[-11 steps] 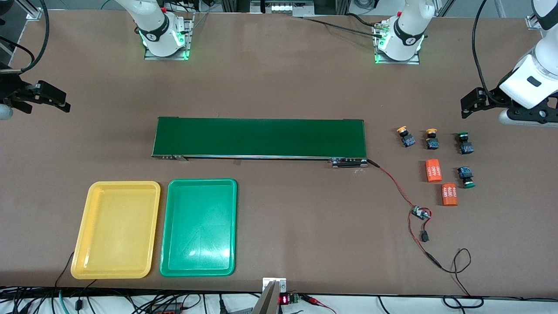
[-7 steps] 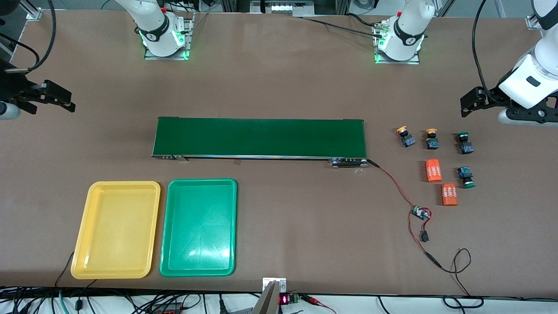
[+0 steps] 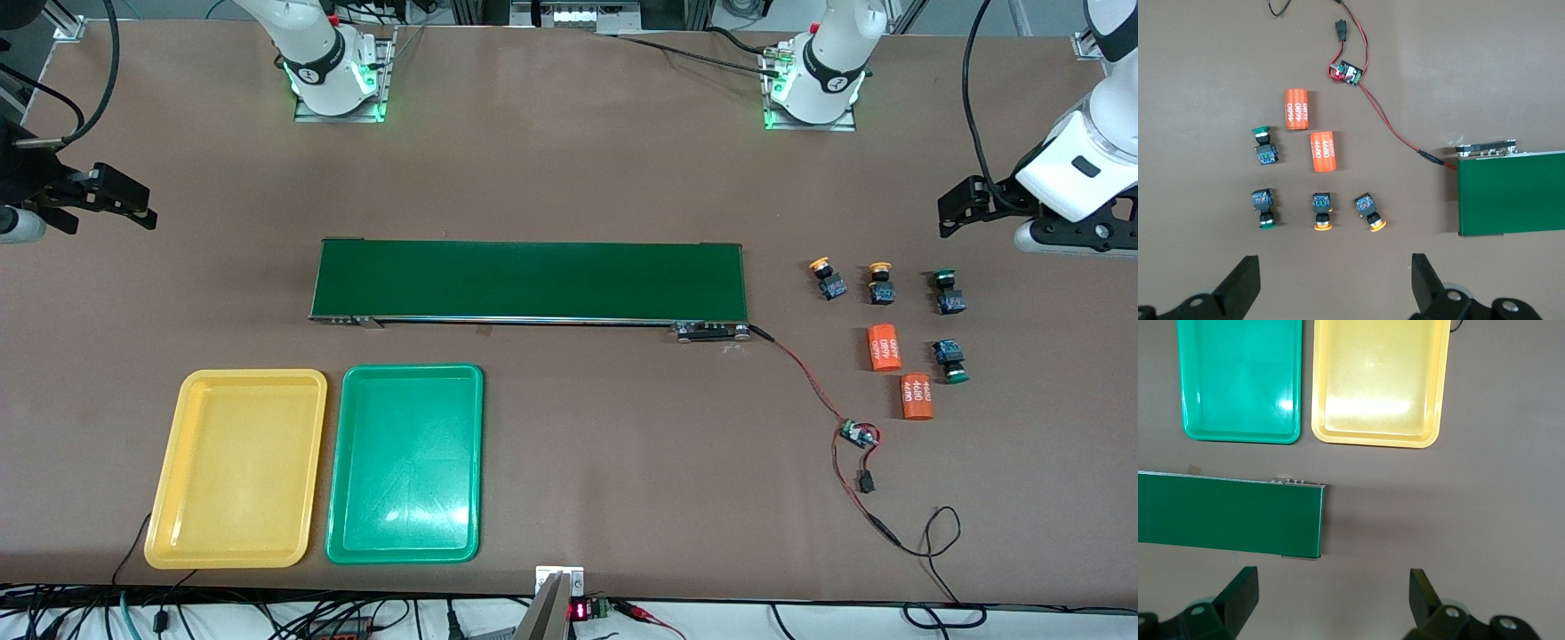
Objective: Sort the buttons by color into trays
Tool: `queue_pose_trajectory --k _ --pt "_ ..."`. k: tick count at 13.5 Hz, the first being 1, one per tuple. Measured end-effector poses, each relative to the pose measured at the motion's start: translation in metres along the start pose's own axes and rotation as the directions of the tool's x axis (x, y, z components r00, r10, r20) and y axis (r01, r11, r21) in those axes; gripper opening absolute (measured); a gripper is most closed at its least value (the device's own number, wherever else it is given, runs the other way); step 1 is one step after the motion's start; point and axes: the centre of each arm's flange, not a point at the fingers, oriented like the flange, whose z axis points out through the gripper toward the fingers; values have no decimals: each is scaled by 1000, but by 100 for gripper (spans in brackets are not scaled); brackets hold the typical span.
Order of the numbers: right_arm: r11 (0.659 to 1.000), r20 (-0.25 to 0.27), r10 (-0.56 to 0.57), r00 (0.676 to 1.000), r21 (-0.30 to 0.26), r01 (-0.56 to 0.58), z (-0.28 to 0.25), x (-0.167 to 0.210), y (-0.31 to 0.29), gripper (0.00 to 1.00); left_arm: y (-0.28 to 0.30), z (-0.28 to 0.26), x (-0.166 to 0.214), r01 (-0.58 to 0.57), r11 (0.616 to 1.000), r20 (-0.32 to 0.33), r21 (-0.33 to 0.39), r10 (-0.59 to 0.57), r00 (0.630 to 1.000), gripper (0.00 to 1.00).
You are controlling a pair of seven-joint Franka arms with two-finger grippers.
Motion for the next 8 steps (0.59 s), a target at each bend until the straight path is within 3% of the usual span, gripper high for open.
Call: queue_pose_trajectory --k 8 --pt "1000 2 3 1000 0 -3 3 -2 2 100 -7 65 30 11 1000 105 -7 -10 994 100"
